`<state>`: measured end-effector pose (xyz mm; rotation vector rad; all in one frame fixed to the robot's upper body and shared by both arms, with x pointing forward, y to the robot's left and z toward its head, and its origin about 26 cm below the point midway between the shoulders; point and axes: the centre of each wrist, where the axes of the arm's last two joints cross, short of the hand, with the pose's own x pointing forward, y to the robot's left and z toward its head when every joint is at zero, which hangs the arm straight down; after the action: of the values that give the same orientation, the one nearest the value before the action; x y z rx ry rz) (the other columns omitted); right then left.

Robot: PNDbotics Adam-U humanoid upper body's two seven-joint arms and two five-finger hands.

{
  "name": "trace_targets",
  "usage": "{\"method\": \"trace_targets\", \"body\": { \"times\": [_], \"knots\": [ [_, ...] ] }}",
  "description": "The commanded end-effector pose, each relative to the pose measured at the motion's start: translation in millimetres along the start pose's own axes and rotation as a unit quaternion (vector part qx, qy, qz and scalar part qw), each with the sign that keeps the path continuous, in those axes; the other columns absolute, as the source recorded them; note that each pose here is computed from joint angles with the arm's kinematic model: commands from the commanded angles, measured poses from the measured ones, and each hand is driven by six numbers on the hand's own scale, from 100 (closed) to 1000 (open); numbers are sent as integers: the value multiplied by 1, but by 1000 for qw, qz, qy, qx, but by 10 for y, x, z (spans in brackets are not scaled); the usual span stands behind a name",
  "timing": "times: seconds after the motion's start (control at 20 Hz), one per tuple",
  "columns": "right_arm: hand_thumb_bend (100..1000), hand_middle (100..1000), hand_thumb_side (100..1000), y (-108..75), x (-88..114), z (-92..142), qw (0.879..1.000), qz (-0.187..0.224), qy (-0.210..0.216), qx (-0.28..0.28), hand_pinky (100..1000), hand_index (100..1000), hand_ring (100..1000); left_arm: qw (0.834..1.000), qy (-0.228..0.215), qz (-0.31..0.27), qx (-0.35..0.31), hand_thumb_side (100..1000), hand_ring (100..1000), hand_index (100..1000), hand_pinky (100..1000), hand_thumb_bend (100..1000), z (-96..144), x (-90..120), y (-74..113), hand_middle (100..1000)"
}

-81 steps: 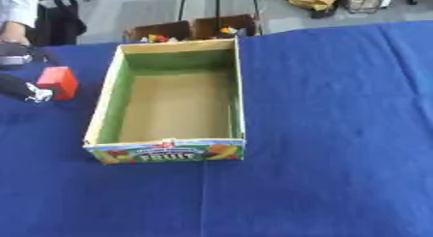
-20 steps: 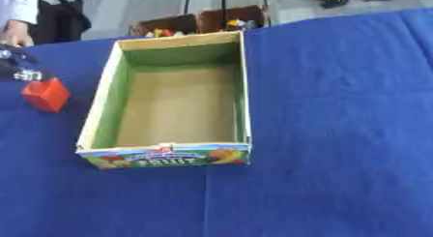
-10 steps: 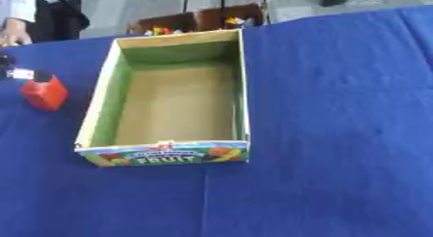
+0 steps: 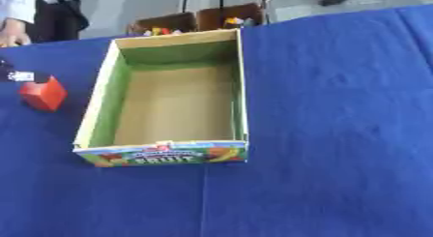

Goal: Pick up objects on the table and place them in the box.

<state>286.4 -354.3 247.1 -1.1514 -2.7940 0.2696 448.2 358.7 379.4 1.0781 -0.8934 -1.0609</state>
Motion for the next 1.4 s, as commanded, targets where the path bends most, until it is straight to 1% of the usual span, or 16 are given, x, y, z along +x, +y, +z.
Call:
{"method": "trace_targets", "body": {
  "times": [0.05, 0.15, 0.2, 0.25, 0.4, 0.5, 0.55, 0.6, 0.65, 0.75, 0.85, 1.1, 1.4],
  "knots": [
    [100, 486, 951, -51, 28, -63, 1000, 3, -9, -6, 573, 691, 654, 999, -3, 37, 2, 1000, 842, 1000, 692, 453, 66, -37, 96, 885],
    [100, 486, 951, -50, 28, -61, 1000, 3, -8, -7, 573, 690, 655, 998, -18, 57, -7, 1000, 838, 1000, 678, 435, 50, -7, 72, 884],
    [100, 486, 951, -49, 29, -62, 1000, 2, -7, -7, 573, 690, 654, 998, -21, 64, -10, 1000, 839, 1000, 679, 441, 42, 5, 58, 885],
    [100, 485, 952, -48, 29, -63, 1000, 2, -7, -8, 573, 688, 654, 997, -22, 68, -13, 1000, 841, 1000, 684, 469, 31, 17, 42, 887],
    [100, 484, 950, -45, 30, -63, 1000, 1, -6, -9, 573, 685, 654, 997, -20, 67, -21, 1000, 844, 1000, 690, 511, -1, 53, -8, 892],
    [100, 482, 950, -44, 30, -64, 1000, 1, -6, -10, 573, 681, 654, 997, -19, 65, -27, 1000, 849, 1000, 692, 559, -17, 64, -30, 896],
    [100, 482, 951, -44, 30, -64, 1000, 0, -6, -11, 573, 679, 654, 997, -18, 64, -29, 1000, 861, 1000, 700, 616, -26, 66, -40, 902],
    [100, 481, 951, -43, 30, -64, 1000, 0, -6, -11, 574, 678, 654, 997, -17, 64, -31, 1000, 867, 1000, 704, 642, -37, 66, -53, 907],
    [100, 481, 952, -43, 30, -63, 1000, 0, -5, -11, 574, 676, 654, 997, -14, 62, -32, 1000, 872, 1000, 711, 694, -46, 62, -61, 911],
    [100, 480, 952, -42, 31, -63, 1000, -1, -5, -11, 574, 673, 654, 998, -8, 58, -33, 1000, 879, 1000, 717, 746, -58, 54, -70, 918],
    [100, 479, 952, -41, 31, -62, 1000, -1, -5, -11, 574, 672, 654, 998, 1, 52, -30, 1000, 879, 1000, 719, 762, -60, 46, -69, 918],
    [100, 478, 952, -39, 31, -56, 1000, -2, -3, -12, 574, 669, 654, 999, 11, 38, -22, 1000, 867, 1000, 717, 757, -53, 62, -65, 898],
    [100, 478, 952, -37, 31, -49, 1000, -3, -2, -12, 574, 666, 655, 999, 26, 26, -14, 1000, 802, 1000, 645, 703, -47, 76, -66, 821]
  ]
}}
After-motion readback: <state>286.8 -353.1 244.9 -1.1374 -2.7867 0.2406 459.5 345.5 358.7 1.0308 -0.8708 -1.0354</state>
